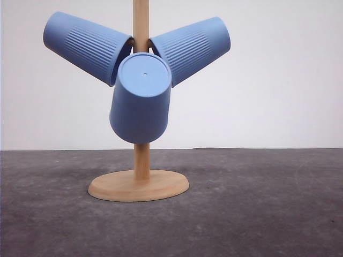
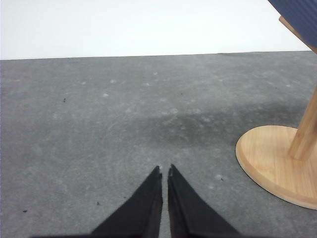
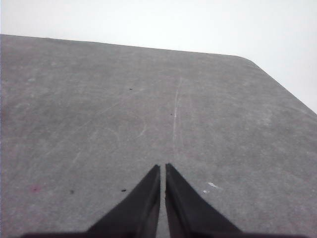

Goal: Place three cups

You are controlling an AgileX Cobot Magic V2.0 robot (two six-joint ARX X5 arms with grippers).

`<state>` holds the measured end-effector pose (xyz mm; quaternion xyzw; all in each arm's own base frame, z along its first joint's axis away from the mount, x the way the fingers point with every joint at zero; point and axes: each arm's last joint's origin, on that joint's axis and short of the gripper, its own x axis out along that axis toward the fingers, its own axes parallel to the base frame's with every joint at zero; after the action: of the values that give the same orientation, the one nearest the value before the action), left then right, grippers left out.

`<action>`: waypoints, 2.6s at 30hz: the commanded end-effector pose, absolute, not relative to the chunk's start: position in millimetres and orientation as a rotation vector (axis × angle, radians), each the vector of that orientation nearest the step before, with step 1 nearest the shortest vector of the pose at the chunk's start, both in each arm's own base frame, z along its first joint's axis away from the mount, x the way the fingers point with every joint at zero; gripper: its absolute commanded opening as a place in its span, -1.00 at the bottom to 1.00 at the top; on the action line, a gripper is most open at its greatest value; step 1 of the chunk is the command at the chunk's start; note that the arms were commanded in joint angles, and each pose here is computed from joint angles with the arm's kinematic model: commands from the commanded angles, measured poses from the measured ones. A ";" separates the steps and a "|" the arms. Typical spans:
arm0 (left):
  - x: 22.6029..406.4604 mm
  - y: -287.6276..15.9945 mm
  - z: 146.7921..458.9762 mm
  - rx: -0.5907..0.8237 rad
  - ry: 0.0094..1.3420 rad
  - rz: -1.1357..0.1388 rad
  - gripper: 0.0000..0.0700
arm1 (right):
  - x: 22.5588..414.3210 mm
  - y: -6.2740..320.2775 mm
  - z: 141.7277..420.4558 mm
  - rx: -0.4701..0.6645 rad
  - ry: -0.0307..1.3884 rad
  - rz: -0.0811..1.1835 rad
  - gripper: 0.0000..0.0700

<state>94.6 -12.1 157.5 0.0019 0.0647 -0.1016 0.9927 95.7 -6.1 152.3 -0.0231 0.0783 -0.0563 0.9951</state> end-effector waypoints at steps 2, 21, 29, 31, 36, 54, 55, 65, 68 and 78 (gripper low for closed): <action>95.4 -12.1 154.2 0.002 0.131 -0.202 -1.00 | 95.8 -6.4 152.3 -0.032 0.150 -0.120 -0.95; 95.4 -12.1 154.2 0.002 0.131 -0.202 -1.00 | 95.8 -6.4 152.3 -0.032 0.150 -0.120 -0.95; 95.4 -12.1 154.2 0.002 0.131 -0.202 -1.00 | 95.8 -6.4 152.3 -0.032 0.150 -0.120 -0.95; 95.4 -12.1 154.2 0.002 0.131 -0.202 -1.00 | 95.8 -6.4 152.3 -0.032 0.150 -0.120 -0.95; 95.4 -12.1 154.2 0.002 0.131 -0.202 -1.00 | 95.8 -6.4 152.3 -0.032 0.150 -0.120 -0.95; 95.4 -12.1 154.2 0.002 0.131 -0.202 -1.00 | 95.8 -6.4 152.3 -0.032 0.150 -0.120 -0.95; 95.4 -12.1 154.2 0.002 0.131 -0.202 -1.00 | 95.8 -6.4 152.3 -0.032 0.150 -0.120 -0.95; 95.4 -12.1 154.2 0.002 0.131 -0.202 -1.00 | 95.8 -6.4 152.3 -0.032 0.150 -0.120 -0.95; 95.4 -12.1 154.2 0.002 0.131 -0.202 -1.00 | 95.8 -6.4 152.3 -0.032 0.150 -0.120 -0.95; 95.4 -12.1 154.2 0.002 0.131 -0.202 -1.00 | 95.8 -6.4 152.3 -0.032 0.150 -0.120 -0.95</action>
<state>94.6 -12.1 157.5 0.0017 0.0647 -0.1016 0.9927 95.7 -6.1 152.3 -0.0229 0.0783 -0.0563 0.9951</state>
